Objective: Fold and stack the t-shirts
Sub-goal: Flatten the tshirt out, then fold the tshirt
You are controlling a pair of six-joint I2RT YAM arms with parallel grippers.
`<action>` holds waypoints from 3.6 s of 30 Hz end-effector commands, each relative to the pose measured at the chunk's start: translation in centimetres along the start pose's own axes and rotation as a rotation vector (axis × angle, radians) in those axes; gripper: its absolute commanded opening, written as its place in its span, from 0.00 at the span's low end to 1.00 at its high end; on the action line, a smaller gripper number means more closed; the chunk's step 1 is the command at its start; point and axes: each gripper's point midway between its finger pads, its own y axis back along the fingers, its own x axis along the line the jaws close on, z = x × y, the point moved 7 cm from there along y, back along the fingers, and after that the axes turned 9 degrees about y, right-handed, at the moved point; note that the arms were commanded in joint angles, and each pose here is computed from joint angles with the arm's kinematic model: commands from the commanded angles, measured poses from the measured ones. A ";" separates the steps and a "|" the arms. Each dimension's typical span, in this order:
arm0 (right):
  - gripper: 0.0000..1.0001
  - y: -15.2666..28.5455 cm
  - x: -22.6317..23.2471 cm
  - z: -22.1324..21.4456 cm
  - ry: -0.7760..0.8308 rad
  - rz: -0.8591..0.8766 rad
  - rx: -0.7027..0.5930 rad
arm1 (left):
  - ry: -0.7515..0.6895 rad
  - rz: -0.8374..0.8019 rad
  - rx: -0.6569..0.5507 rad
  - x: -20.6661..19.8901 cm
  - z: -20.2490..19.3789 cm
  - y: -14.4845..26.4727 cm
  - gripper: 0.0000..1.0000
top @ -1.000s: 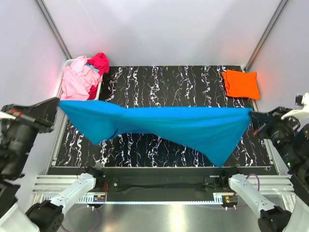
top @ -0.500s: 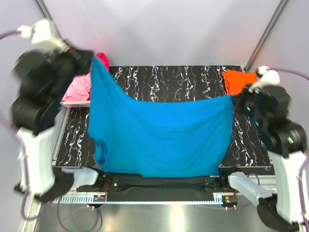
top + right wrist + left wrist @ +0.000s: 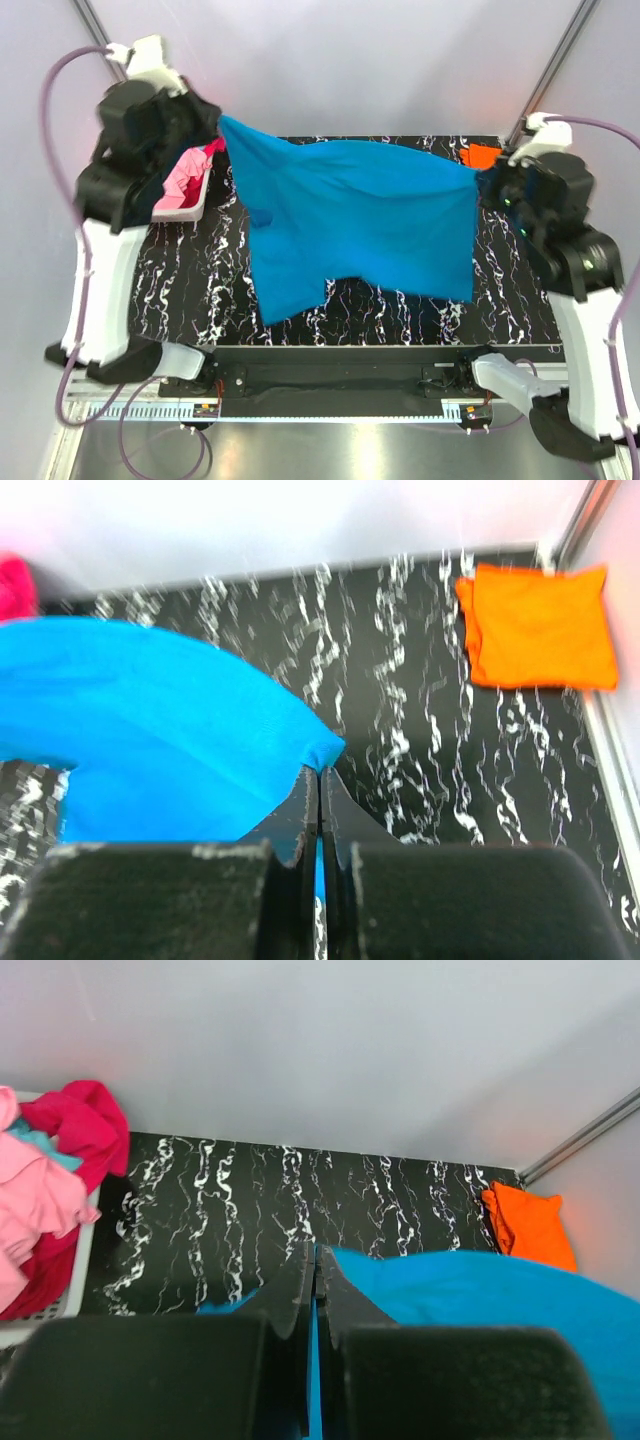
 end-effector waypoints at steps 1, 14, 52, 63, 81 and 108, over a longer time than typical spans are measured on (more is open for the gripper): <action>0.00 5.4 -0.7 3.3 -0.034 0.023 -0.210 | 0.037 -0.099 -0.269 -0.7 5.0 8.5 0.00; 0.00 13.9 -2.3 2.7 -0.056 0.049 -0.368 | 0.034 -0.167 -0.431 1.3 5.4 19.7 0.00; 0.00 -36.7 -1.3 -15.6 0.069 -0.144 0.247 | -0.037 0.360 0.162 16.2 -16.8 -33.9 0.00; 0.00 -38.9 -4.3 -16.8 0.049 -0.346 0.261 | -0.028 0.335 0.176 16.7 -18.0 -33.5 0.00; 0.00 -40.6 -7.4 -16.8 -0.161 -0.321 0.397 | 0.023 0.349 0.136 15.0 -15.2 -29.0 0.00; 0.00 -33.5 -8.0 -14.6 -0.194 -0.317 0.442 | 0.040 0.240 0.266 11.8 -16.0 -22.9 0.00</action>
